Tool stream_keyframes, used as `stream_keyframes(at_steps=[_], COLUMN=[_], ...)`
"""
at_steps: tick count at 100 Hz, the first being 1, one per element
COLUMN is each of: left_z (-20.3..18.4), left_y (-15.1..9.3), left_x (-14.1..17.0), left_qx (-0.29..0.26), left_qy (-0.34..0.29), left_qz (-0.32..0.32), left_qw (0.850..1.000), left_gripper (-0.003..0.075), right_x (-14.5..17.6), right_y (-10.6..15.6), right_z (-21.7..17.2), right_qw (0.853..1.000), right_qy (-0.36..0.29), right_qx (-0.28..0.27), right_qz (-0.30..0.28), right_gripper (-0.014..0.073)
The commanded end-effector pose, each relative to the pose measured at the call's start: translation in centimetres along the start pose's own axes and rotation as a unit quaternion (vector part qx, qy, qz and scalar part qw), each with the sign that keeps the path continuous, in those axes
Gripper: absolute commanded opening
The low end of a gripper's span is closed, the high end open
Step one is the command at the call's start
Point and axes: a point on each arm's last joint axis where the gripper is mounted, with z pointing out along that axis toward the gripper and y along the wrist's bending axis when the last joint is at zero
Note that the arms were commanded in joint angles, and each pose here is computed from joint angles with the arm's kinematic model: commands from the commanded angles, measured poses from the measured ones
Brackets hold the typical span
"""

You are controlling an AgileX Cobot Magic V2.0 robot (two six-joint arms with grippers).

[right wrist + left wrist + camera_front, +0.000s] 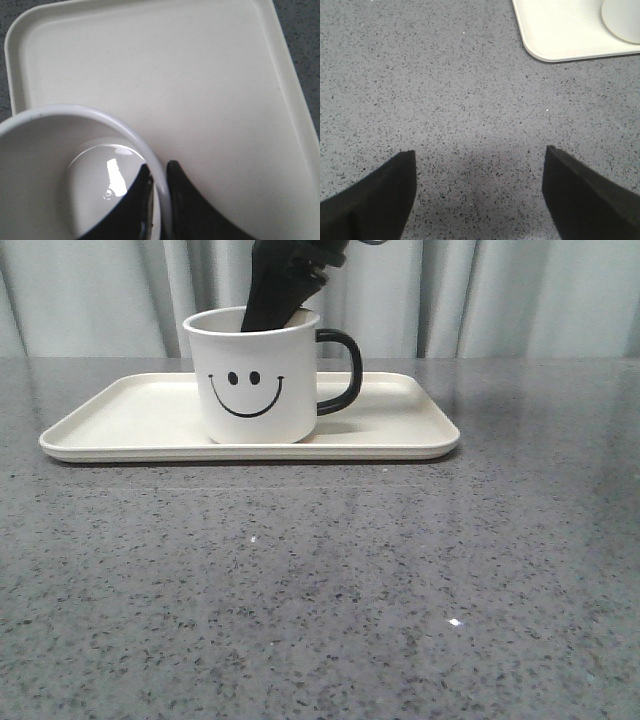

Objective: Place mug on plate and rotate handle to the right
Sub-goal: 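Rotate the mug with the right gripper, turning the handle toward the right arm, then set the mug down, open the right gripper and lift away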

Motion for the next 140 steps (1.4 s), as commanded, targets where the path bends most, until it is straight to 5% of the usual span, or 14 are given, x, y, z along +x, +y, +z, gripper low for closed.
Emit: stream_keyframes(at_steps=[1, 30, 53, 68, 96, 140], left_z=[-0.6, -0.6, -0.6, -0.6, -0.6, -0.6], left_y=[-0.1, -0.1, -0.1, -0.1, -0.1, -0.1], left_x=[-1.0, -1.0, -1.0, -1.0, -1.0, -1.0], left_qx=[0.004, 0.004, 0.004, 0.004, 0.004, 0.004], left_qy=[-0.038, -0.038, -0.038, -0.037, -0.037, -0.037], left_qz=[-0.006, -0.006, -0.006, -0.006, -0.006, -0.006], left_qw=[0.999, 0.999, 0.999, 0.999, 0.999, 0.999], left_gripper=[0.0514, 0.0514, 0.0514, 0.0514, 0.0514, 0.0514], right_x=[-1.5, -1.5, -1.7, -2.0, -3.1, -3.2], right_y=[0.4, 0.3, 0.1, -0.2, 0.1, 3.1], right_z=[-3.0, -2.9, -2.9, -3.0, -5.7, -18.1], right_qw=[0.999, 0.999, 0.998, 0.996, 0.99, 0.974], right_qy=[-0.042, -0.044, -0.052, -0.068, -0.107, -0.163], right_qx=[0.023, 0.025, 0.034, 0.052, 0.09, 0.148], right_qz=[-0.015, -0.015, -0.005, 0.012, 0.025, 0.061], right_gripper=[-0.0063, -0.0038, 0.0291, 0.04, 0.043, 0.043])
